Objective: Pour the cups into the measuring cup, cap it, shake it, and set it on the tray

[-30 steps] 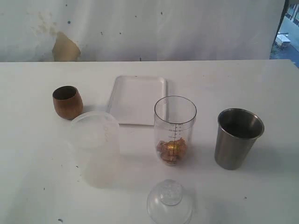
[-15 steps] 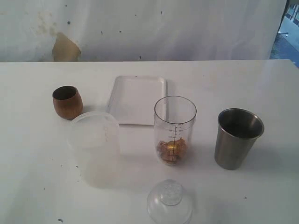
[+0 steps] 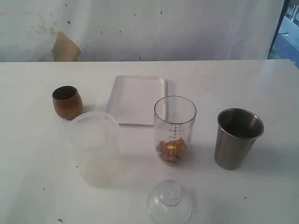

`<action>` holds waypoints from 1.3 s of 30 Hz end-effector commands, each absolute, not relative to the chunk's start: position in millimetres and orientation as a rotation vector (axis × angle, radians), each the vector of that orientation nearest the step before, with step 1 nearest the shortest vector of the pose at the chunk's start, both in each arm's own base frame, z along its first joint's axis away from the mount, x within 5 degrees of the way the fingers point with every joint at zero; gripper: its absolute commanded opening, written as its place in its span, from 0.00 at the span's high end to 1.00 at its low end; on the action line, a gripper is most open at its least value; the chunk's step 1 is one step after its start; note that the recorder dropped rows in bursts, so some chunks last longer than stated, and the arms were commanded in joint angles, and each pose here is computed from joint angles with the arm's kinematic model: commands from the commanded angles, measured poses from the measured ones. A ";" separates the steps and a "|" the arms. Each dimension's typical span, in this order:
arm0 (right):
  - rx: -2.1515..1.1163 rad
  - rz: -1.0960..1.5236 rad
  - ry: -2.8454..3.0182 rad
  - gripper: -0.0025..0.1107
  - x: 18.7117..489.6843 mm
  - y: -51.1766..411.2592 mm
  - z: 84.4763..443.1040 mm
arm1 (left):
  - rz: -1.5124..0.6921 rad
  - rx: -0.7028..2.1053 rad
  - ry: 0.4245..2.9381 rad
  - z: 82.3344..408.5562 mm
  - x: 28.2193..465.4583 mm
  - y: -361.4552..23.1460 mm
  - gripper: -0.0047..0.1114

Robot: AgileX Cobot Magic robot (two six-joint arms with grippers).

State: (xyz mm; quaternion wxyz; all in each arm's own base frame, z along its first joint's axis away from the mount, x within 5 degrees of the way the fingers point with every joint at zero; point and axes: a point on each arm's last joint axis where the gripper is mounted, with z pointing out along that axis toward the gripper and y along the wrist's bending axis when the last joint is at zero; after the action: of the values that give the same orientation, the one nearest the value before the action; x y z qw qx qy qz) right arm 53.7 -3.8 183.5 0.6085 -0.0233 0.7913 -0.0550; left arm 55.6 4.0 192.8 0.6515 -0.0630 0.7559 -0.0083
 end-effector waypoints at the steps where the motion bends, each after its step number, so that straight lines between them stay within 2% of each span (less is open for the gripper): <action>1: -0.062 -0.127 1.820 0.98 53.6 -3.6 182.9 | -0.029 -0.153 1.709 192.1 55.4 3.9 0.96; 15: -0.065 -0.131 1.801 0.98 54.0 -3.6 184.6 | -0.029 -0.153 1.709 192.1 55.4 3.9 0.96; 26: 0.007 -0.043 1.295 0.98 53.0 -1.3 230.1 | -0.029 -0.153 1.709 192.1 55.4 3.9 0.96; 31: 0.149 0.163 1.223 0.98 51.3 -1.0 235.6 | -0.029 -0.153 1.709 192.1 55.4 3.9 0.96; 34: 0.067 0.090 1.252 0.97 52.0 1.2 233.7 | -0.029 -0.153 1.709 192.1 55.4 3.9 0.96; 35: 0.055 0.077 1.262 0.94 52.2 1.4 232.9 | -0.029 -0.153 1.709 192.1 55.4 3.9 0.96; 39: 0.045 0.072 1.259 0.48 52.7 1.8 233.3 | -0.029 -0.153 1.709 192.1 55.4 3.9 0.96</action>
State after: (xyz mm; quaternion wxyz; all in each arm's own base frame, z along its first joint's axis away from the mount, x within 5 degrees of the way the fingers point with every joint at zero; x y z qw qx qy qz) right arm 52.8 0.9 233.4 0.8057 0.0313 0.5904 0.0368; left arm 55.6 4.0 192.8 0.6515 -0.0630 0.7559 -0.0083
